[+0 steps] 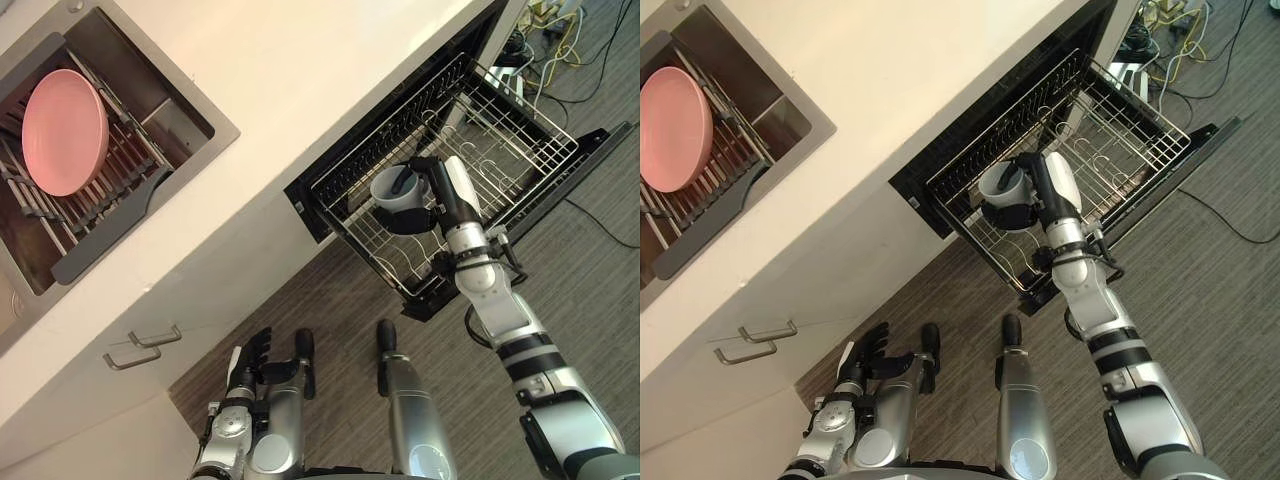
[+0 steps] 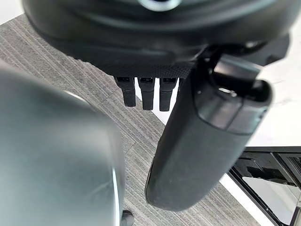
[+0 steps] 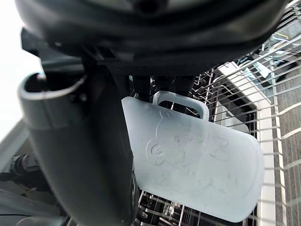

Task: Walk over to the sink, pick up the cup, carry it to the dishwasher, place the cup inside the dishwasher, then close the dishwasher door

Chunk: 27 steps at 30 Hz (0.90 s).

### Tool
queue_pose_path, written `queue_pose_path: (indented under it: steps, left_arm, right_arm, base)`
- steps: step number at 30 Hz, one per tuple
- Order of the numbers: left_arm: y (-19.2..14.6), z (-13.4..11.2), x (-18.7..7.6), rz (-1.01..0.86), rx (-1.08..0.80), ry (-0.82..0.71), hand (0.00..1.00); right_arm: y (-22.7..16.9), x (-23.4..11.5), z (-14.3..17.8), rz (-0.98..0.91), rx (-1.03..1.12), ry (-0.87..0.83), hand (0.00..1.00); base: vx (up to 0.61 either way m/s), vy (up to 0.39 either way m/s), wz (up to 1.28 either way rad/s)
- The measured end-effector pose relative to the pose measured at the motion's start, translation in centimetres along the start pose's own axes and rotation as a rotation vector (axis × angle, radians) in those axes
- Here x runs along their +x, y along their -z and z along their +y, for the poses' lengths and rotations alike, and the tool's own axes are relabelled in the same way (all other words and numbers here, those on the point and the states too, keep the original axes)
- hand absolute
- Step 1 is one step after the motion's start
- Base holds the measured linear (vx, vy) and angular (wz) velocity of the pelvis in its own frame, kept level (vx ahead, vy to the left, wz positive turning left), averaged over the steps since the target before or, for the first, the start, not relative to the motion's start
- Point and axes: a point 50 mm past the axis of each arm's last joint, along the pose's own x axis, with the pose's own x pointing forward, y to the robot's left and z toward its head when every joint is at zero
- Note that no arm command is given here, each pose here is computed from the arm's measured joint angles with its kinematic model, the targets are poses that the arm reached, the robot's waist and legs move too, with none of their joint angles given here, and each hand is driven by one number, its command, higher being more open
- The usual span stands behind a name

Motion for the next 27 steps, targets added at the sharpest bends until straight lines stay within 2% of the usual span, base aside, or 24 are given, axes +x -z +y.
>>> queue_pose_path:
  steps: [5, 18, 19, 27]
  left_arm:
    - [-0.7, -0.5, 0.3, -0.021, -0.027, -0.005, 0.90]
    - [-1.8, -0.7, 0.9, -0.052, -0.032, -0.007, 0.90]
    - [-1.9, -0.7, 1.0, -0.054, -0.032, -0.007, 0.90]
    - [-3.0, -0.9, 1.7, -0.073, -0.025, 0.000, 0.90]
  right_arm:
    - [0.0, 1.0, -0.4, 0.022, -0.012, 0.012, 0.30]
    - [1.2, 2.8, 1.9, 0.160, -0.052, -0.076, 0.30]
    - [1.3, 2.8, 2.2, 0.171, -0.059, -0.083, 0.90]
    - [1.7, 3.1, 3.1, 0.226, -0.068, -0.116, 0.90]
  base:
    - [0.05, -0.012, 0.07]
    - [0.01, -0.012, 0.07]
    - [0.03, -0.013, 0.01]
    - [0.01, -0.006, 0.05]
